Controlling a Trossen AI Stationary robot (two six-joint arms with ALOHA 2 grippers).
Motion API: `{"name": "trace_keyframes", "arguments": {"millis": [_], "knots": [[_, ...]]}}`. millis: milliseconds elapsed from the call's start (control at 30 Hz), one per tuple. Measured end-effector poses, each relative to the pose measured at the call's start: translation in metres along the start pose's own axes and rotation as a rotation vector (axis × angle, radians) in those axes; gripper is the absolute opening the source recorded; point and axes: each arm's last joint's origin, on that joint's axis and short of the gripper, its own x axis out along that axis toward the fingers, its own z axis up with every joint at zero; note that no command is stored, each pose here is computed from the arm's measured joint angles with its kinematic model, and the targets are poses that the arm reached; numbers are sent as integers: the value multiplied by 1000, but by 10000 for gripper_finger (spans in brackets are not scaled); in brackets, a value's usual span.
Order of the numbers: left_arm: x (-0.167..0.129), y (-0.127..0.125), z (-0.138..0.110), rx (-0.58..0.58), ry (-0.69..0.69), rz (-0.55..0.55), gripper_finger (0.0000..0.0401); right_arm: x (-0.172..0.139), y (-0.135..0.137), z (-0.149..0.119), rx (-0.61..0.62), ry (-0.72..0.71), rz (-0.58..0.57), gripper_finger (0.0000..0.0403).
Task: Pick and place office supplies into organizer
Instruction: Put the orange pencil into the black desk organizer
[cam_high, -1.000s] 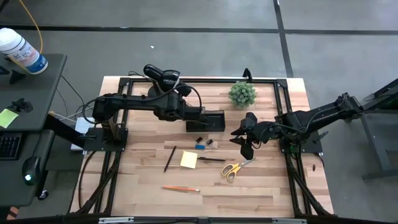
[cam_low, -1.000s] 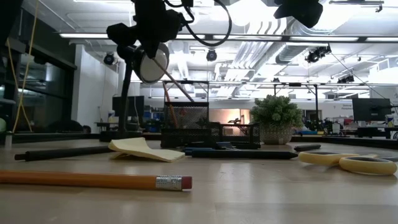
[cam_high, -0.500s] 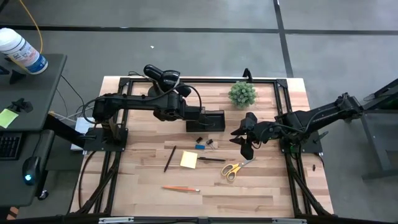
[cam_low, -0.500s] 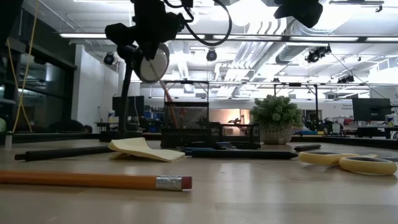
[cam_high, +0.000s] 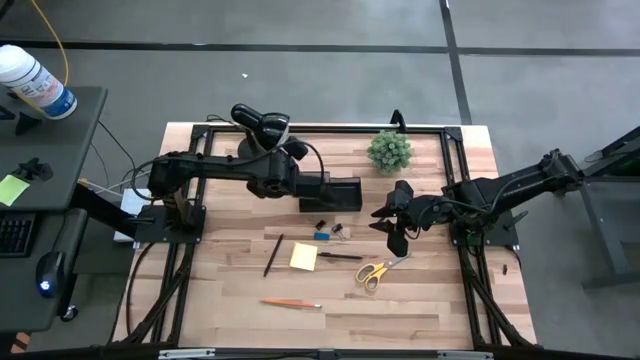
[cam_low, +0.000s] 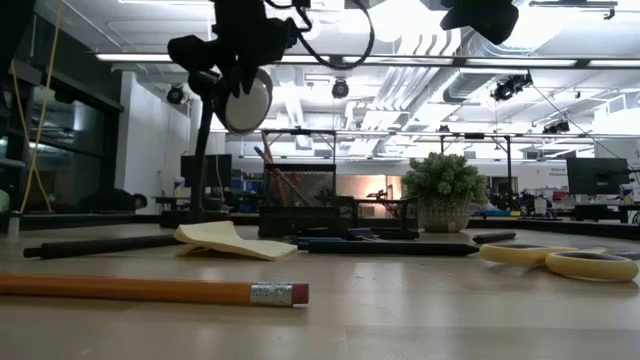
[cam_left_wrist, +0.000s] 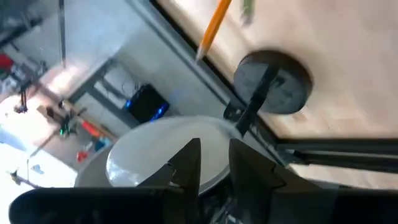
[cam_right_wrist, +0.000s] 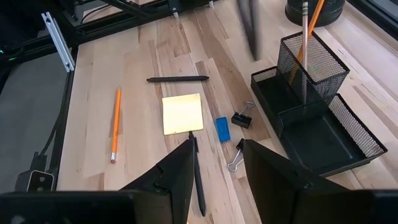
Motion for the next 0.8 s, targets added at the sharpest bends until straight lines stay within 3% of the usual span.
{"name": "trace_keyframes", "arguments": {"millis": [100,333,467,633,700,800], "knots": [[-12,-9,5,-22,-81,-51,65,0,0,0,0,0,-1,138],[-51,-42,25,-375,-263,-293,48,0,0,0,11,-3,-6,138],[-83,-66,44,-474,-419,-376,42,0,0,0,26,-2,-4,138],[-124,-97,61,-387,-635,-335,40,0,3,1,25,16,76,138],[-136,-111,62,-300,-669,-319,40,0,5,1,12,39,129,138],[-147,-131,62,-259,-679,-314,38,0,10,-2,-15,78,203,138]]}}
